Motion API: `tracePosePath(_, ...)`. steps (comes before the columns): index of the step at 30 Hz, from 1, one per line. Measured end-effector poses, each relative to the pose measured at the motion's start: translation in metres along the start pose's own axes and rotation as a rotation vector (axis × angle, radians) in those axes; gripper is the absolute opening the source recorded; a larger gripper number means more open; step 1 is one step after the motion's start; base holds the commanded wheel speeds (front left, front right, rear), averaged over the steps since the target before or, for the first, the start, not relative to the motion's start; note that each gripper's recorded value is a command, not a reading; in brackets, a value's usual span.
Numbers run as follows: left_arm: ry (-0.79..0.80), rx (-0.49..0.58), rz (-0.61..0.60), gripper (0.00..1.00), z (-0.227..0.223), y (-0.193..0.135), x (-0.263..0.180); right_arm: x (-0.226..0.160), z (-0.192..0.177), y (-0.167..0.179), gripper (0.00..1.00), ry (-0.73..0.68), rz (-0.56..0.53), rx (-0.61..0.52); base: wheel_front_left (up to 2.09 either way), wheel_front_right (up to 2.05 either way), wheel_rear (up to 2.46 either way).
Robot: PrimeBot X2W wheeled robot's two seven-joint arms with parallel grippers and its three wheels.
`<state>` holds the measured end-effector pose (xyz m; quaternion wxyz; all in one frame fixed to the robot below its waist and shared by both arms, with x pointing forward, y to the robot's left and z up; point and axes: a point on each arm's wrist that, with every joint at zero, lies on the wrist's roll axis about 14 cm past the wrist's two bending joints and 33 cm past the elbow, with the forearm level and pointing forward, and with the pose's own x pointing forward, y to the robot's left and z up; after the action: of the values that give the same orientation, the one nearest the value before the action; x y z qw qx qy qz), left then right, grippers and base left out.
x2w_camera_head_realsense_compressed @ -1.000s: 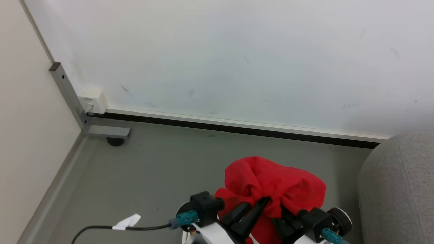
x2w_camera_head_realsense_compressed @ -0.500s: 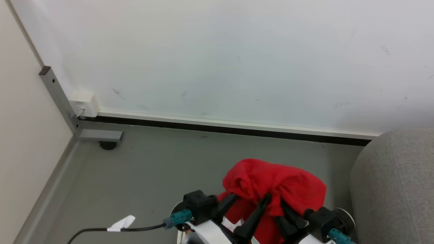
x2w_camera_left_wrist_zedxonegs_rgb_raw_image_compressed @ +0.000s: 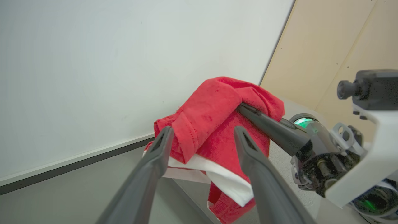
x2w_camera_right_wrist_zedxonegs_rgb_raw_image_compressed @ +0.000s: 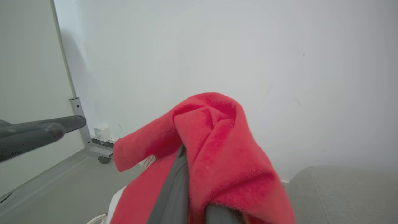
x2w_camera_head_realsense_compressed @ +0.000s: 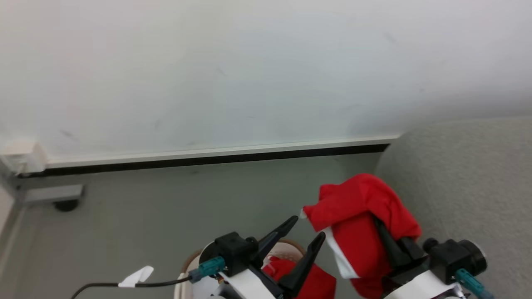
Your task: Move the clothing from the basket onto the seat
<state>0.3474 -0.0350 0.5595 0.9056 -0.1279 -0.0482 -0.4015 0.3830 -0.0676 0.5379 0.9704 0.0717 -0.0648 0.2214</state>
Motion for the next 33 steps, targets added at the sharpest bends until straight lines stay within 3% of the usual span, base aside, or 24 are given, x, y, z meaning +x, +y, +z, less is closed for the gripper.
tracePosePath(10, 0.016, 0.012, -0.166, 1.00, -0.014, -0.035, 0.040, -0.071, 0.045, -0.093, 0.00, -0.086, -0.293, -0.156, 0.00, 0.00, 0.00)
tracePosePath(16, 0.053, 0.027, -0.263, 1.00, -0.031, -0.060, 0.054, -0.119, 0.061, -0.123, 0.00, -0.103, -0.438, -0.212, 0.00, 0.00, 0.00)
tracePosePath(24, 0.080, 0.009, -0.328, 1.00, -0.045, -0.078, 0.061, -0.143, 0.066, -0.133, 0.00, -0.099, -0.506, -0.236, 0.00, 0.00, 0.00)
tracePosePath(28, 0.081, 0.016, -0.337, 1.00, -0.047, -0.074, 0.064, -0.137, 0.067, -0.140, 0.00, -0.115, -0.516, -0.193, 0.00, 0.00, 0.00)
tracePosePath(33, 0.089, 0.035, -0.336, 1.00, -0.055, -0.054, 0.069, -0.111, 0.084, -0.169, 0.00, -0.116, -0.490, -0.252, 0.00, 0.00, 0.00)
